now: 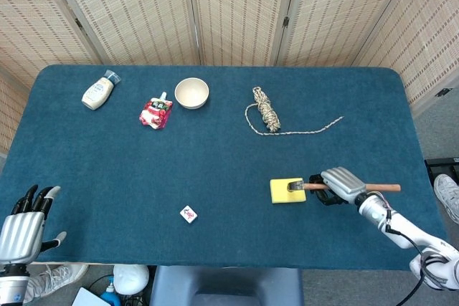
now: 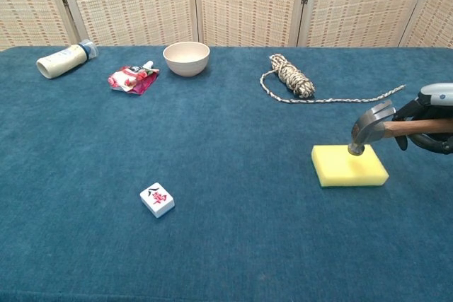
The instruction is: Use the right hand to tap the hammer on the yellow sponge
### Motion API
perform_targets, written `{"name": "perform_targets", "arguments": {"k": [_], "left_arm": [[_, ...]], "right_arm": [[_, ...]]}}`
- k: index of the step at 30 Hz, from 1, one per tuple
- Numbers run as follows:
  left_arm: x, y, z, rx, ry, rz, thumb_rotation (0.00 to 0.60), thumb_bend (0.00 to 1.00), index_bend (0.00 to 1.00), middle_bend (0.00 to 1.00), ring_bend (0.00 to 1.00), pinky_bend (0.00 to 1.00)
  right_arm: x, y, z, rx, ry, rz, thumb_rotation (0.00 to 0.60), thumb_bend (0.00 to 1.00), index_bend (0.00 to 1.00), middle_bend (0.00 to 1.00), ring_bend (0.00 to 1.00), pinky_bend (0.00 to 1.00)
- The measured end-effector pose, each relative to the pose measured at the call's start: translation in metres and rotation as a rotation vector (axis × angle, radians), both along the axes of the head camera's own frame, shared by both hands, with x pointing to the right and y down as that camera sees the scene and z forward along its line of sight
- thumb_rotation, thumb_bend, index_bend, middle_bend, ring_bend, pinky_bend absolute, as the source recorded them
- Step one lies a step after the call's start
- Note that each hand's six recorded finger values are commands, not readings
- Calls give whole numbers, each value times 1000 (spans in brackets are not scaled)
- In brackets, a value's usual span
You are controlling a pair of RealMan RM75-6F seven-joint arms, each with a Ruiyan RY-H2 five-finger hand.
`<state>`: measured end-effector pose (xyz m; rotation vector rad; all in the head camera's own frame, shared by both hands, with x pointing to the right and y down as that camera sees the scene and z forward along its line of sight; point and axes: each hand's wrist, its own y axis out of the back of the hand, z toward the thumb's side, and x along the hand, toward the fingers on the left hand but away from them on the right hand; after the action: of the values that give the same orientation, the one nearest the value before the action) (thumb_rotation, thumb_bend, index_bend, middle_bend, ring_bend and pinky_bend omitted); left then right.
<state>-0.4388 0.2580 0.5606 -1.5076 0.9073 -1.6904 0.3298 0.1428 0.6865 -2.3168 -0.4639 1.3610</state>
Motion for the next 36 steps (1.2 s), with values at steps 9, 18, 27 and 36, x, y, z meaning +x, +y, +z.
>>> {"name": "perform_targets", "arguments": {"k": [9, 18, 27, 36], "left_arm": [[-7, 5, 2, -12, -4, -16, 600, 199, 147, 180, 65, 204], [-6, 3, 0, 8, 6, -13, 600, 199, 139, 180, 65, 203], [-5, 5, 2, 1, 8, -12, 600, 199, 135, 180, 65, 203], [-7, 6, 5, -10, 4, -13, 600, 199, 135, 180, 65, 203]], "right_arm": [[0, 5, 18, -37, 75, -38, 600, 962, 848, 840, 805, 847], [-16, -9, -10, 39, -52, 26, 600, 962, 848, 840, 805, 847], [-13, -4, -5, 28, -48, 25, 600, 962, 848, 840, 805, 847], [-2, 8, 29, -35, 56, 0, 600, 962, 848, 840, 805, 847]]}}
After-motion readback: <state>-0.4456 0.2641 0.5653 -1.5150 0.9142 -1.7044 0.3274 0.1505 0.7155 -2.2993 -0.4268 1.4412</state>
